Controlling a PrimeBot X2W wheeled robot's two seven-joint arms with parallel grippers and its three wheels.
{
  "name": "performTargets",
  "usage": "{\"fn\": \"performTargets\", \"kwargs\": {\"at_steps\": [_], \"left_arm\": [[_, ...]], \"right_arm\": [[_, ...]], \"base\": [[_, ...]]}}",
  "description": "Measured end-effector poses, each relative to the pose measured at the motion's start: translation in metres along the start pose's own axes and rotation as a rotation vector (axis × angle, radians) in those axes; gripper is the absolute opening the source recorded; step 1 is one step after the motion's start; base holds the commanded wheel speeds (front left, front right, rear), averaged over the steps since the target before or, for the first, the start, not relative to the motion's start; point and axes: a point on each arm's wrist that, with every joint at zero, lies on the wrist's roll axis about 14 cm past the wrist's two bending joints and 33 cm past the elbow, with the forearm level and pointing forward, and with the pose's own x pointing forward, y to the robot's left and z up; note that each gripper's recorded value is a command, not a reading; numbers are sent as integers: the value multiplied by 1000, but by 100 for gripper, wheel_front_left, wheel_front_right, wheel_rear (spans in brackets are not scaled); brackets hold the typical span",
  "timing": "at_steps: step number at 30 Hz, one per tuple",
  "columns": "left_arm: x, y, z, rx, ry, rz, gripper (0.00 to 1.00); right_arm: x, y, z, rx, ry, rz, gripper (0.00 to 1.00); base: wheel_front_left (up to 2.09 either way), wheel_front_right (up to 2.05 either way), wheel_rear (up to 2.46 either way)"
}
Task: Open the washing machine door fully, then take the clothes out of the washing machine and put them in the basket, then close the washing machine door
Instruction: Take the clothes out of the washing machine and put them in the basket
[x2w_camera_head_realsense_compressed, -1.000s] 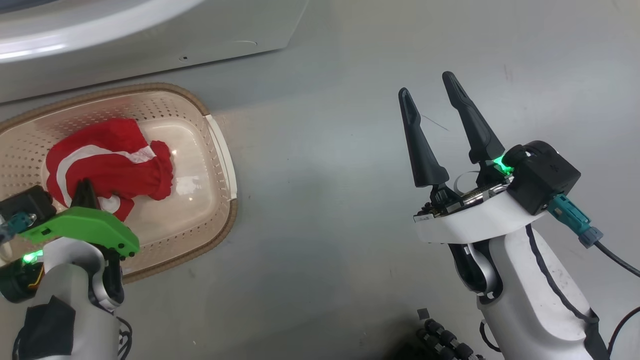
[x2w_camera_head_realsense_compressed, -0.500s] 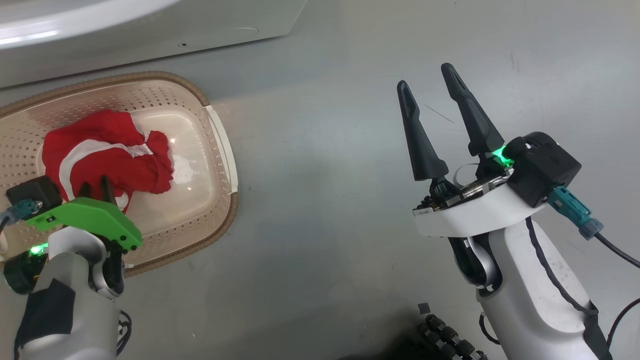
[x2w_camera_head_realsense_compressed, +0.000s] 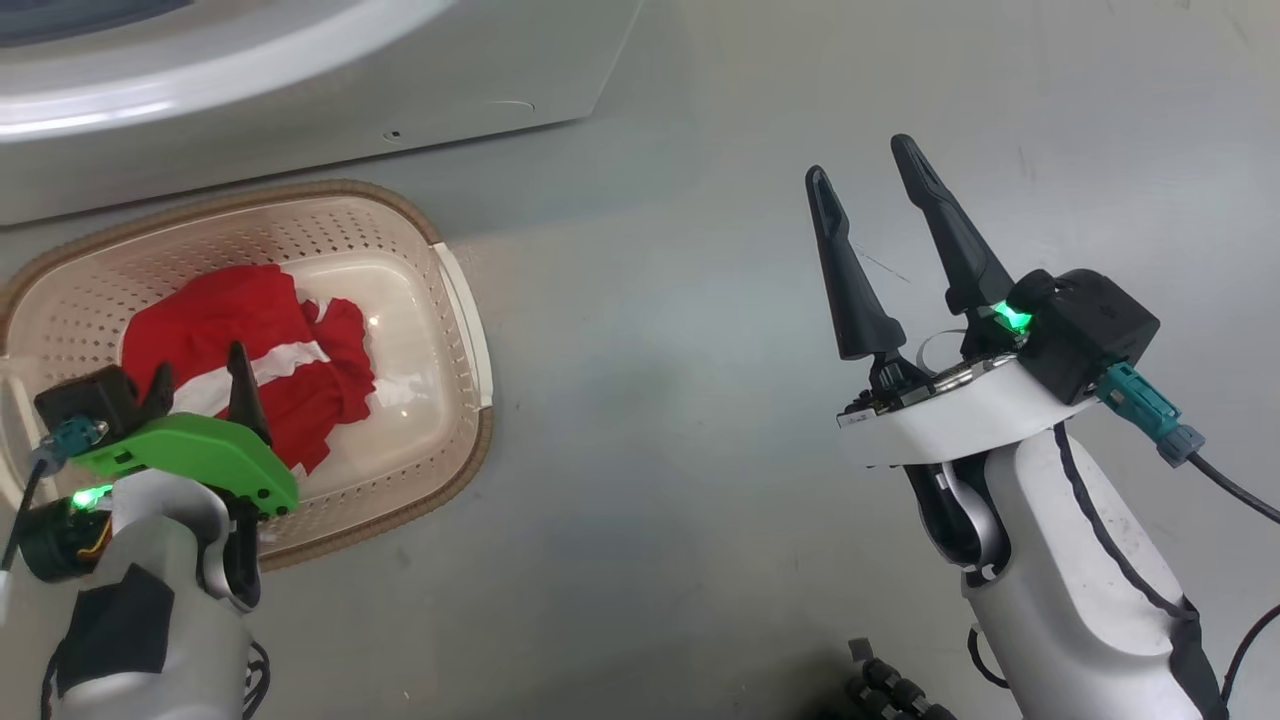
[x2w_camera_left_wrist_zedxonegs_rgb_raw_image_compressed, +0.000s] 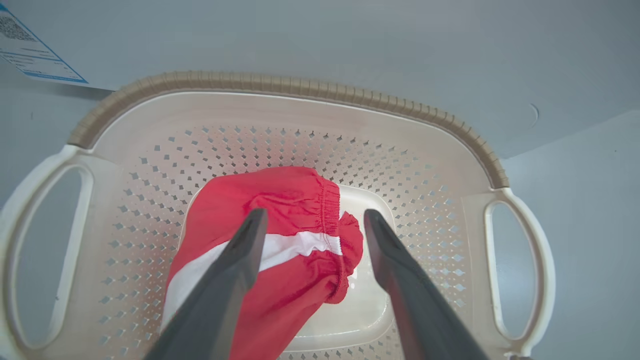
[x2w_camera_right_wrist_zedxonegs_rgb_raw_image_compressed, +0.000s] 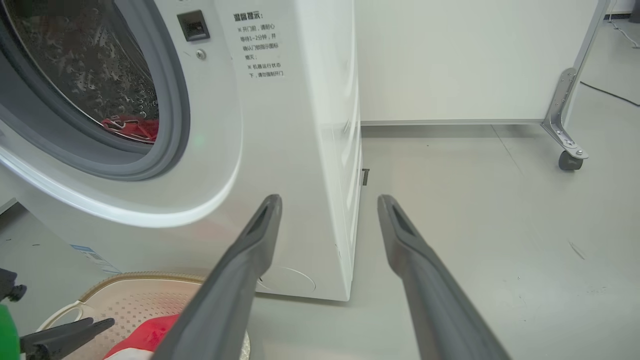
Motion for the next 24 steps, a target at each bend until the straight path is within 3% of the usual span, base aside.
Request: {"fn": "performTargets", "kwargs": {"at_steps": [15,24], "left_arm": [[-54,-33,108,79,-376,-106,100],[-107,-32,129,149,-485,-117,100]], "right_arm": [[-26,-4,15,-30,-13,-45,100],[-43,9,31,-27,-46,-27,100]], "base": [[0,0,0],[0,0,0]]}}
